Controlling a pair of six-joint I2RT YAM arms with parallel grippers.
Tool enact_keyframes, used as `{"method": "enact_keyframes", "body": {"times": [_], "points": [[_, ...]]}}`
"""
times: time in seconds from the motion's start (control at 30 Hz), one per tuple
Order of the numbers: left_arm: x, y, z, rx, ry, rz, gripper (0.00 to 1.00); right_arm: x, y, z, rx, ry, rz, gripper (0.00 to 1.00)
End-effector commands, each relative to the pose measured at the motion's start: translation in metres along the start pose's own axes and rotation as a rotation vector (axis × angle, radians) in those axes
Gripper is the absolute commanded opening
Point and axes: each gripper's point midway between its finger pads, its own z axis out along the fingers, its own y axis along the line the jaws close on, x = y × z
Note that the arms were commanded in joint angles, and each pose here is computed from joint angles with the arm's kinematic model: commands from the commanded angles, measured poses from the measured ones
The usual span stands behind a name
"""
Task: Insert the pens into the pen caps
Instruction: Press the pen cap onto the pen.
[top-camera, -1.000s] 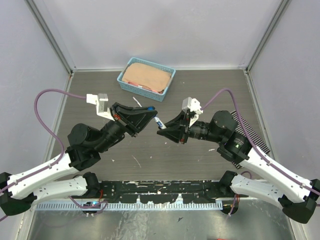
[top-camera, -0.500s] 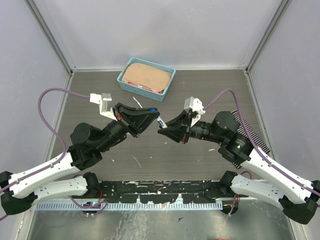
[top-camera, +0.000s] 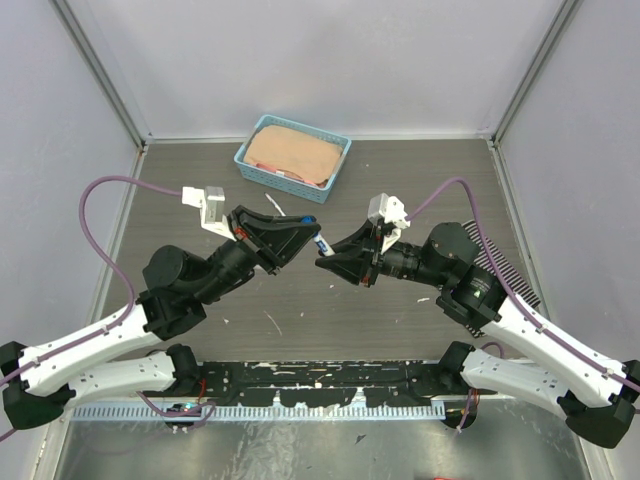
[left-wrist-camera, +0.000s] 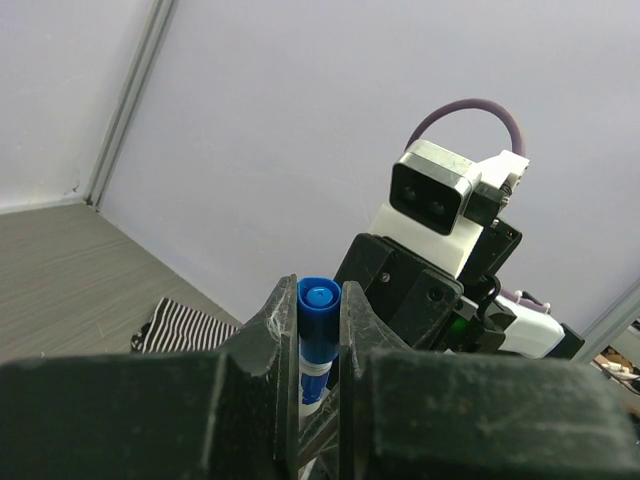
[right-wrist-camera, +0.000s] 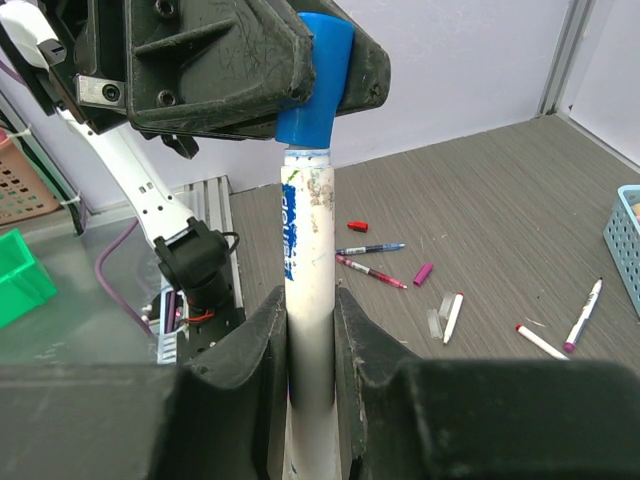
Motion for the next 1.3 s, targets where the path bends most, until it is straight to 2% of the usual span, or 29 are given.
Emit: {"method": "enact_keyframes", "body": {"times": [0.0,0.37,0.9,1.27], "points": [[0.008,-0.004,-0.001,0.028,0.011,-0.033,0.0,-0.049,-0.001,-0.003,0.033,-0.134,-0.063,0.0],[0.023,-0.007,0.004,0.051,0.056,-0.095,0.0,-0.07,-0.01,0.0,0.078,-0.165,-0.127,0.0],[0.058,0.004,0.001,0.017,0.222,-0.056,0.0,-0.127,-0.012,-0.002,0.119,-0.222,-0.25,0.0],[0.084,0.015,-0.002,-0.02,0.291,-0.028,0.0,-0.147,-0.013,-0.006,0.147,-0.269,-0.246,0.0]]}}
